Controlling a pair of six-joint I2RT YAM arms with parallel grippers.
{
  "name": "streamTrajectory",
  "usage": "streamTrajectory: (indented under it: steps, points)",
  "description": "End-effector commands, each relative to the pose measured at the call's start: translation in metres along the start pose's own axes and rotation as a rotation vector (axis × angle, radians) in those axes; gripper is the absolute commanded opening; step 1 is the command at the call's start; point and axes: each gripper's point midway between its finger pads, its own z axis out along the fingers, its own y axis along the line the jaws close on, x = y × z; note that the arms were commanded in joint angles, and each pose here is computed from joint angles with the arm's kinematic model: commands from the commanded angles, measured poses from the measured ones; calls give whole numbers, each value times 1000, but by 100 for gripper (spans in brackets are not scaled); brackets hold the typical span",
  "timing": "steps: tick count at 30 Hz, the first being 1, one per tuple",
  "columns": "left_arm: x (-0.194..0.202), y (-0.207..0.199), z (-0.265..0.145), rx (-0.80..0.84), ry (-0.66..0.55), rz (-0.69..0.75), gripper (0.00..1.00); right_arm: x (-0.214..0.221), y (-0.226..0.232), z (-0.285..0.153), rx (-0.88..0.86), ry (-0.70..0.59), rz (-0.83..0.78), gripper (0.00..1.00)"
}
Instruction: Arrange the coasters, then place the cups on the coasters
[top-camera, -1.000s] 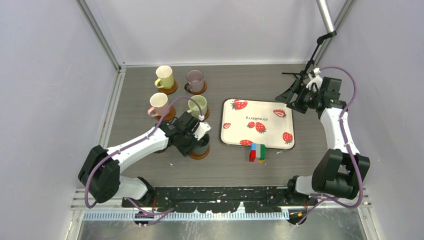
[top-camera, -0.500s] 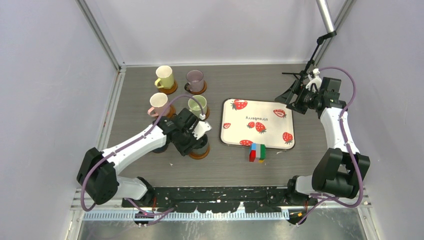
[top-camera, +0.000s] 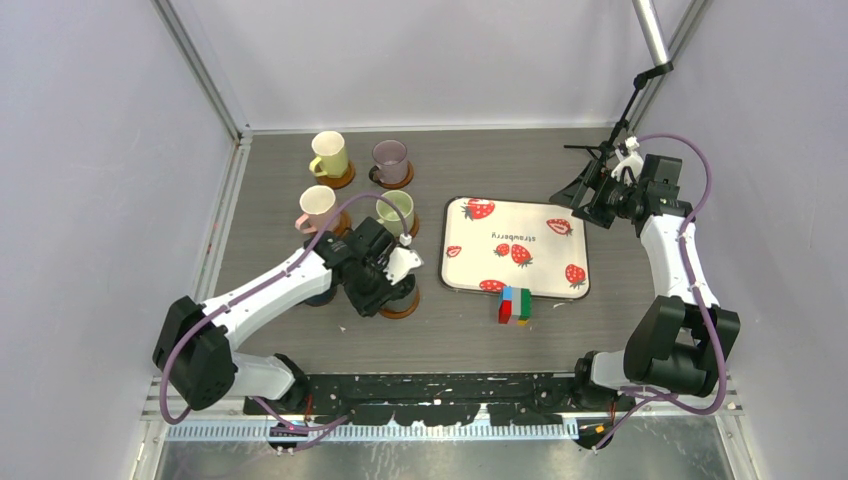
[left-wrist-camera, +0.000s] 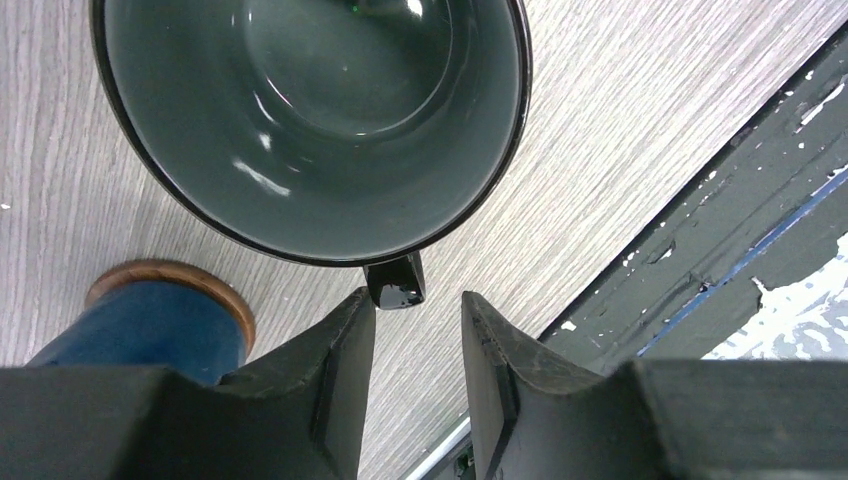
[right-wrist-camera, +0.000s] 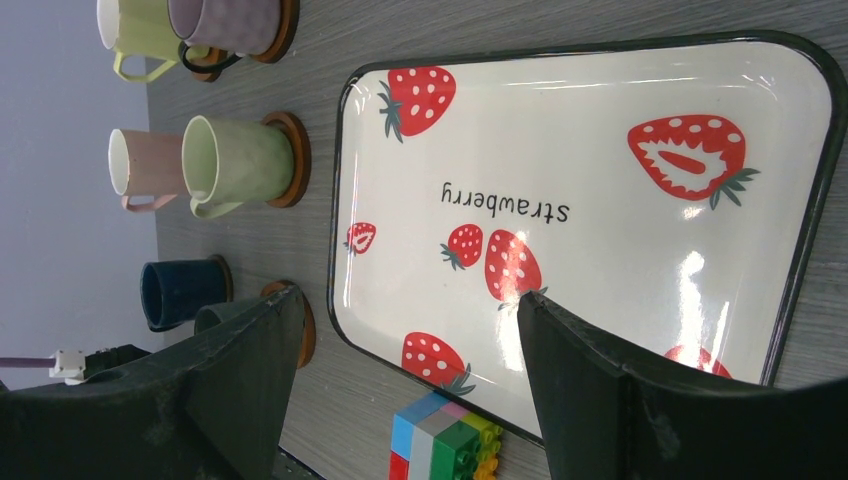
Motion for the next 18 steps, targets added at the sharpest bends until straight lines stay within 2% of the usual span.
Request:
streamTrajectory:
  steps: [1,5,7,11,14,15,18]
  points:
    - [-4,-4,-9,28,-12,20,38,-11,7,-4,-24,-27,-37,82]
    - [-2,-2,-10,12,-4,21,40,-10,7,-4,-26,-24,-38,82]
    - [-3,4,-12,-27,-18,10,50,-10,8,-4,-29,-21,-41,82]
    - [-9,10,-24,-65,-70,-8,79,-9,10,-7,-32,-20,-56,84]
    - [-18,19,-38,-105,-112,-21,95,-8,11,-8,-34,-13,-66,84]
    - [-22,23,-43,-118,-126,-24,99,-8,12,-8,-36,-9,-70,84]
    - [-34,38,-62,-131,-177,-62,100,-4,13,-6,-27,12,-110,84]
